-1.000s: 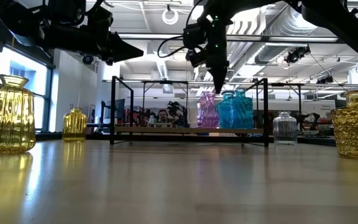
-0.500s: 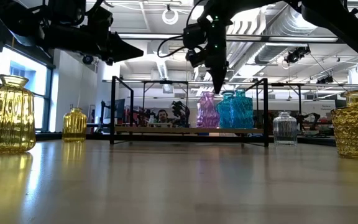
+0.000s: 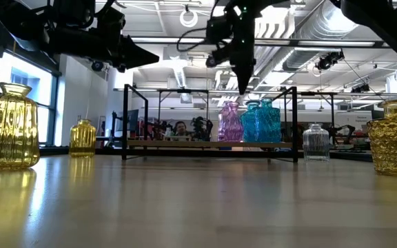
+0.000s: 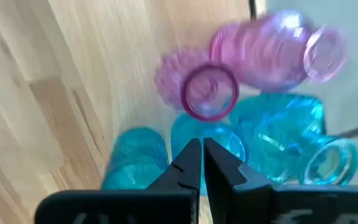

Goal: Sort vases onto shelf
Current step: Put the purple vase on the shelf aligned with the other purple vases

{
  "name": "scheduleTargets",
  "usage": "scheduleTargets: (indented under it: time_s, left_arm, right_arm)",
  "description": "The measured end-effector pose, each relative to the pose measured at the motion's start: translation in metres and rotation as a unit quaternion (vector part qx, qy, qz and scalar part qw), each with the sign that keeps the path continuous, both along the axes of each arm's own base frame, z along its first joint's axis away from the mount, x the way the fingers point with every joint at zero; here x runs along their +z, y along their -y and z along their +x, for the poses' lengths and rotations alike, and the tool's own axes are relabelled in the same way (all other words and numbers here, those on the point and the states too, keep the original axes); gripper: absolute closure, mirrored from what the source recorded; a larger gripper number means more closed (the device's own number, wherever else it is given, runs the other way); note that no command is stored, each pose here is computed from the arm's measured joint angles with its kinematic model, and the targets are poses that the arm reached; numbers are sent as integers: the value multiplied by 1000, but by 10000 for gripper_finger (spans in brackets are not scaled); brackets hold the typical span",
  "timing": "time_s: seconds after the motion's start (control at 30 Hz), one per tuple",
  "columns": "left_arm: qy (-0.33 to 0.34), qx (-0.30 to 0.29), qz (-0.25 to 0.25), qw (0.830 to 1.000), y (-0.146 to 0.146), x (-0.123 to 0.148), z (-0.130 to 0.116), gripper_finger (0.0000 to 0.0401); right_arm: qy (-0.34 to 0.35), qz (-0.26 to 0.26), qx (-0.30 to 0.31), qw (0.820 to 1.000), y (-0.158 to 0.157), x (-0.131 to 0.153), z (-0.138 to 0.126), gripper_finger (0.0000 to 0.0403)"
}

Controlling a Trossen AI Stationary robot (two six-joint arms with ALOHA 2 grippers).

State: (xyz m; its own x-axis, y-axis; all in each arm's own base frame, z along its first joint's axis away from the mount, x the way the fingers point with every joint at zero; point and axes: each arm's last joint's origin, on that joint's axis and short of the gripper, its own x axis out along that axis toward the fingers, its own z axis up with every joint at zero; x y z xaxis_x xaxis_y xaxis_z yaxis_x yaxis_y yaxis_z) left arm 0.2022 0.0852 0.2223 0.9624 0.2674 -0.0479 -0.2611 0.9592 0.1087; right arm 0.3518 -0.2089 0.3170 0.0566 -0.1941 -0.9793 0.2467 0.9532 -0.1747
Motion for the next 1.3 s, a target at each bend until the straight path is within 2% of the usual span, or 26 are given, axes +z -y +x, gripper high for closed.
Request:
scheduleTargets:
  time_s: [0.2,0.33,0.4,0.47,0.67,0.77,0.83,0.97,1.07,1.3]
  left_arm:
    - [-7,0,-3,1000,0,-1,0,396]
    - [-15,-10,-8,1000,1,-3,0,396]
    - [-16,-21,-9,1000,1,-3,0,396]
    - [-16,-28,-9,999,2,-3,0,396]
    - [-26,-29,-14,999,3,-5,-1,396]
    - [-30,-40,-13,999,3,-5,-1,396]
    - [-31,-68,-15,997,5,-6,-1,396]
    - [-47,-153,-33,987,11,-9,0,396]
    - [-88,-207,-53,973,17,-8,2,396]
    - [-222,-206,-44,952,47,14,14,396]
  right_arm:
    - [114,-5,36,993,-17,24,13,403]
    - [202,-12,92,975,-27,24,37,403]
    - [250,2,121,961,-31,14,51,403]
    - [268,15,137,954,-34,-5,59,403]
    - [355,-10,158,921,-53,-49,74,403]
    - [395,-13,156,905,-67,-67,72,403]
    - [423,-19,150,893,-76,-73,66,403]
    - [471,-39,136,871,-92,-82,49,403]
    - [495,-46,127,858,-108,-89,32,403]
    - [543,-63,115,829,-141,-96,-12,403]
